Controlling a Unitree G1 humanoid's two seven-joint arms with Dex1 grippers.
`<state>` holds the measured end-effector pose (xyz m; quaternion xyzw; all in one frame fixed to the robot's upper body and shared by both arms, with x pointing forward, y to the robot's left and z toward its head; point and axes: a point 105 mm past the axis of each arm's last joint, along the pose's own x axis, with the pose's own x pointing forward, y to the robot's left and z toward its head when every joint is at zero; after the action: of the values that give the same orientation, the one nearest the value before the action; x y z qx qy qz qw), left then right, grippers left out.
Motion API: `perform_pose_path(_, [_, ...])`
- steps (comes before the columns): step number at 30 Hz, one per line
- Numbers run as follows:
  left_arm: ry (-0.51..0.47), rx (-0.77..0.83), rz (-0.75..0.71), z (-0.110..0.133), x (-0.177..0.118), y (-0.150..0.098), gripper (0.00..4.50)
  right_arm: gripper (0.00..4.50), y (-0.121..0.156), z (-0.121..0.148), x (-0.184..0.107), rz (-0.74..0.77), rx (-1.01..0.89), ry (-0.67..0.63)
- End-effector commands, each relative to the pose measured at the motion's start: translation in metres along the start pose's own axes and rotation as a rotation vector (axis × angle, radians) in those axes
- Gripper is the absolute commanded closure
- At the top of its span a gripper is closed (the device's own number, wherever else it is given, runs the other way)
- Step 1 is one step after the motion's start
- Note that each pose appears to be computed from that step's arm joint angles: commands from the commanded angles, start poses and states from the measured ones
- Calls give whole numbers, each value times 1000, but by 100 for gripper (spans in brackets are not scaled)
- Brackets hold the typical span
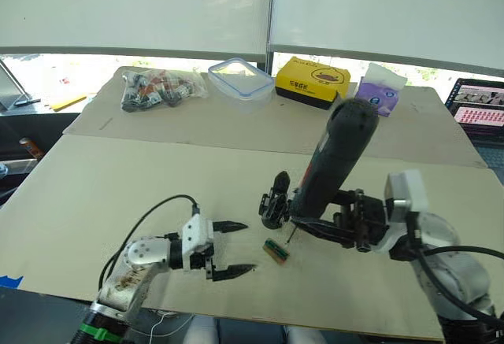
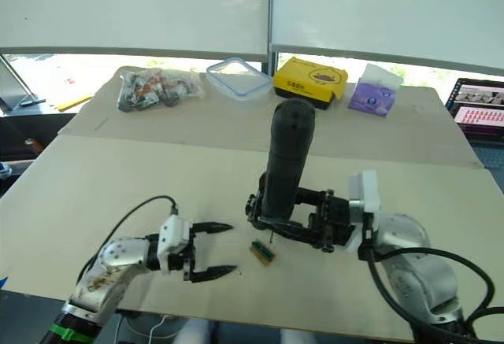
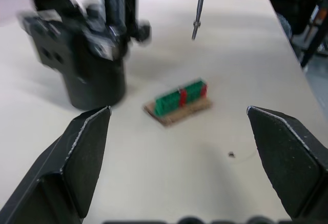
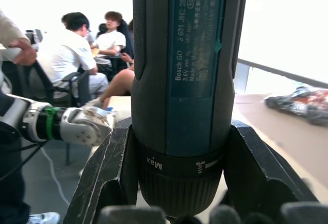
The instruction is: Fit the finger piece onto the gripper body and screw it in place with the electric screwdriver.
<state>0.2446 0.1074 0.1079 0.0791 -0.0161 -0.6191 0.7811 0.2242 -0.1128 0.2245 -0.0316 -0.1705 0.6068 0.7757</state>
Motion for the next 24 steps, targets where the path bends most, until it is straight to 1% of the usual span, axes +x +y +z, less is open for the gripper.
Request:
perform_pose_path(1, [-78,6,2,26,-7,3,0,259,-2,30,-2,-11,-83,-44])
perform_pose_path(6, [-73,-15,12,40,-21,11,0,259,-12,42,-13,-38,-132,-2])
perform_pose_path(10, [-68,9,18,43,-26,15,0,259,-21,52,-14,-73,-127,-31])
perform_pose_path(15, [-94,11,37,47,-23,22,0,259,-35,64,0,-95,-74,-88])
perform_pose_path(16, [-86,-4,34,46,-21,24,0,259,-38,65,3,-97,-60,-101])
perform_pose_path(18, [-54,12,-7,43,-16,22,0,259,-42,65,11,-90,-36,-119])
perform_pose_path(21, [-86,24,20,44,-7,31,0,259,-44,62,22,-61,-9,-136])
perform_pose_path(24, [-87,31,22,43,1,36,0,259,-45,58,29,-33,5,-139])
